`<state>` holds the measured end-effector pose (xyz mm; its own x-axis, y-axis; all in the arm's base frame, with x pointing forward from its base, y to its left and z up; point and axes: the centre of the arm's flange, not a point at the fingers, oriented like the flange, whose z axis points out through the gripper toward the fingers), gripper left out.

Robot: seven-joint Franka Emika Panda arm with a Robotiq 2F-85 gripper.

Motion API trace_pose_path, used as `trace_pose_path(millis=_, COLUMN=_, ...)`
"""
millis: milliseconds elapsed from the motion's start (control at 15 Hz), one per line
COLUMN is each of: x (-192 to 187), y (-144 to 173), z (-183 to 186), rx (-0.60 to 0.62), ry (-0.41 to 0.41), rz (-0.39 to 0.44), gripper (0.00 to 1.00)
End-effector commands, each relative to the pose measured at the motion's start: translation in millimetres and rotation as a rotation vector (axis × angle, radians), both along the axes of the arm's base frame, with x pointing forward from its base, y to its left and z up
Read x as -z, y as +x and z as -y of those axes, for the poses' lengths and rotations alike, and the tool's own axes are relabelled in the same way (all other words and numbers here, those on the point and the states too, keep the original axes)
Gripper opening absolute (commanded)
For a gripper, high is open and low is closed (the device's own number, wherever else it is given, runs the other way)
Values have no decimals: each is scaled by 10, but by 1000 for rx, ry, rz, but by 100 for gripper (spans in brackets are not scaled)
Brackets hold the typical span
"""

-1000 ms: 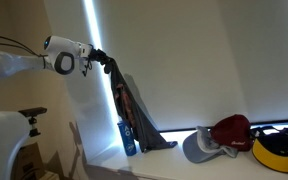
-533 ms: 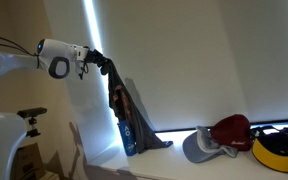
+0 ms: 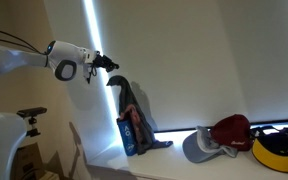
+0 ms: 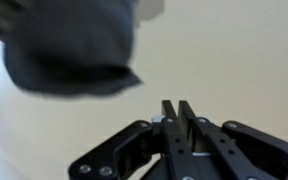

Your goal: Pick up the grey cloth and put it on top of the blue container.

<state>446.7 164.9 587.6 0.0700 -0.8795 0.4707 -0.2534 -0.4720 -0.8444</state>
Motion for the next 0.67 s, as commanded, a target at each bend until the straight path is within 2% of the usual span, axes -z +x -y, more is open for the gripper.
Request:
trace_pose_path(millis=0, x=246, y=-70, z=363, rx=-23, ry=-2, rz=-5, gripper=2)
trace_pose_path(millis=200, x=314, y=-126, z=517, rx=-12, ry=-12, rz=-10, gripper=0)
trace_pose_path(millis=267, x=91, y=-84, z=252, rx=-6, ry=-12, rz=-14, gripper=26)
trace_pose_path(millis=333, x=93, y=-91, z=285, rx=-5, ry=-15, rz=-16, gripper=3)
trace_pose_path(millis=533, x=93, y=-95, z=253, rx=-8, ry=-18, rz=-15, gripper=23)
trace_pose_path(millis=600, x=95, y=-96, z=246, rx=-9, ry=-19, rz=-15, gripper=26)
